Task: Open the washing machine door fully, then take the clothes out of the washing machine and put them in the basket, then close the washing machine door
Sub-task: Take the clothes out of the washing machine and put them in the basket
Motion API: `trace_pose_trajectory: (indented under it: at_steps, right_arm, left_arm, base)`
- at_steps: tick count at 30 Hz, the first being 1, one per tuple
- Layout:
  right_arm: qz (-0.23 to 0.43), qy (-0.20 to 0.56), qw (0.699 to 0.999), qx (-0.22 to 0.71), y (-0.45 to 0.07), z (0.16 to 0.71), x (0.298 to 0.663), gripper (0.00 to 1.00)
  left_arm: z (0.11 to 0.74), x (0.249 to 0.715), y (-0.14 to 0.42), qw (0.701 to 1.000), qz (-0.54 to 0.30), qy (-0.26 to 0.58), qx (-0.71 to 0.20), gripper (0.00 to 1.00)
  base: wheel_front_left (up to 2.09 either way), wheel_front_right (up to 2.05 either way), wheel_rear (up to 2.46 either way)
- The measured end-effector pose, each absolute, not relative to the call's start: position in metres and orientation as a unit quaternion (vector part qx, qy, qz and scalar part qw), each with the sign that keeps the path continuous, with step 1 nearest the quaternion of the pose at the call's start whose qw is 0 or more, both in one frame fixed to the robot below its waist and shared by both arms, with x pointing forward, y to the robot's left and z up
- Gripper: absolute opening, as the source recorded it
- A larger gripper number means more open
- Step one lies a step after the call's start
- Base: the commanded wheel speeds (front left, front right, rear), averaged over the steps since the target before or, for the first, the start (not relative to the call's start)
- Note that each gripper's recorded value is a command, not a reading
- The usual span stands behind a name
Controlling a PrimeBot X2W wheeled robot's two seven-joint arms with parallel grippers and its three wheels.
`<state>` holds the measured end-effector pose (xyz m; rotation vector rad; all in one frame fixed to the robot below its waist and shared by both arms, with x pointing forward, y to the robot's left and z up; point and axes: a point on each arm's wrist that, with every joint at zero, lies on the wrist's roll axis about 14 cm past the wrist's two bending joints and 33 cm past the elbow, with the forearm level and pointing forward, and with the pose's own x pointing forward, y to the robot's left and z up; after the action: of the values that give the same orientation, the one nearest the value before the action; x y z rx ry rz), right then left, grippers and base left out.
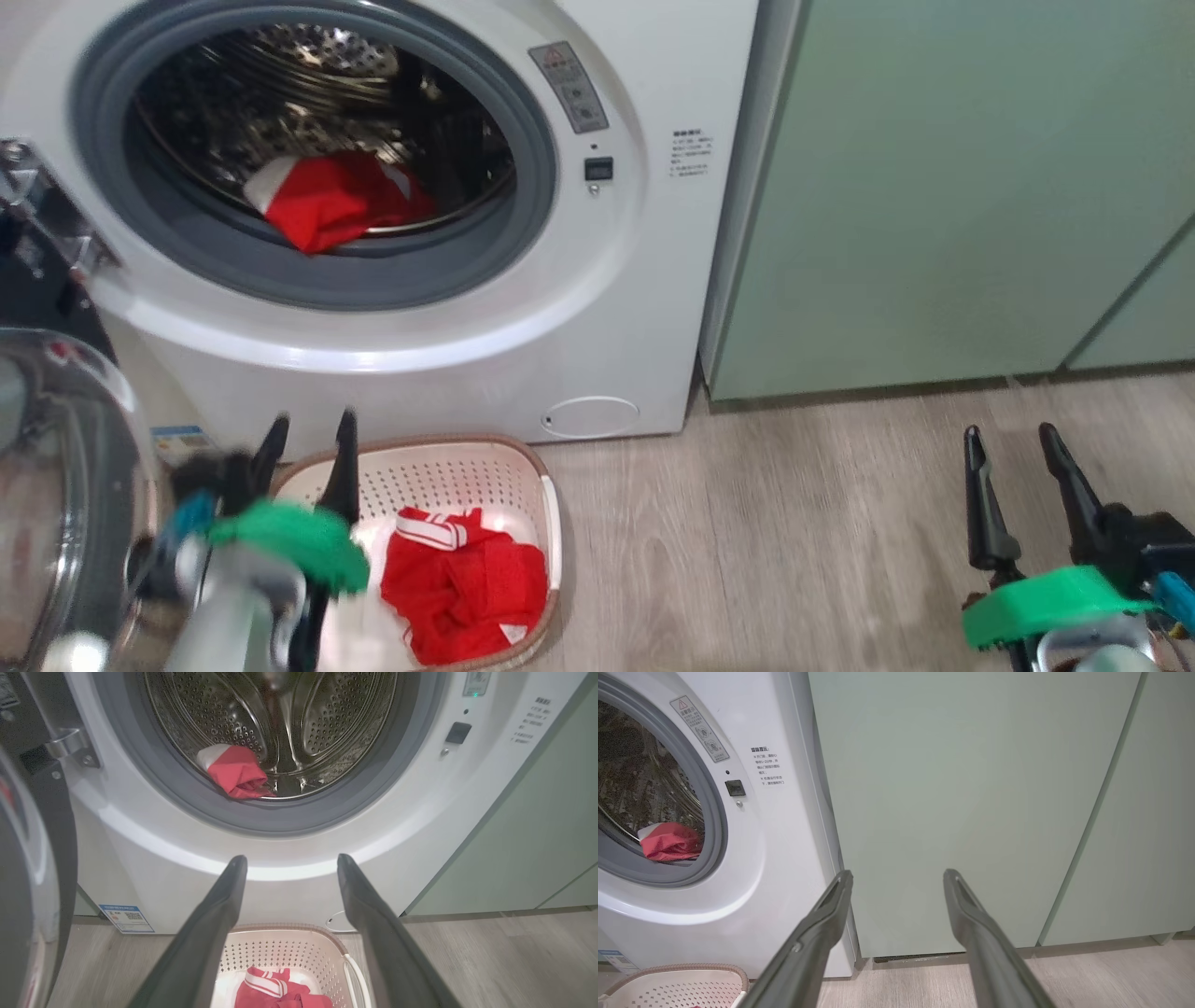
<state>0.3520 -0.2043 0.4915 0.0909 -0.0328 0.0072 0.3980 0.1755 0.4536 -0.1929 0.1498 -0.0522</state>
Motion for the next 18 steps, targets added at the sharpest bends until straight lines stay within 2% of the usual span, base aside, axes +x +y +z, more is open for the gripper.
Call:
trace_pose_trajectory:
  at_steps: [4, 9, 15, 18]
  right_arm:
    - [0.002, -0.009, 0.999, 0.048, -0.205, 0.487, 0.361, 1.0]
    - [0.001, -0.012, 0.999, 0.044, -0.207, 0.488, 0.391, 1.0]
    - [-0.01, 0.018, 0.999, 0.041, -0.213, 0.465, 0.406, 1.0]
    - [-0.016, 0.027, 0.999, 0.042, -0.216, 0.457, 0.415, 1.0]
  left_arm:
    - [0.456, 0.438, 0.159, 0.989, -0.045, 0.109, -0.084, 1.0]
    - [0.46, 0.505, 0.144, 0.985, -0.059, 0.157, -0.041, 1.0]
    - [0.426, 0.553, 0.141, 0.967, -0.057, 0.246, 0.016, 1.0]
    - [0.422, 0.583, 0.143, 0.964, -0.055, 0.255, 0.053, 1.0]
  base:
    - [0.0, 0.0, 0.0]
    - [0.0, 0.0, 0.0]
    - [0.0, 0.0, 0.0]
    - [0.0, 0.0, 0.0]
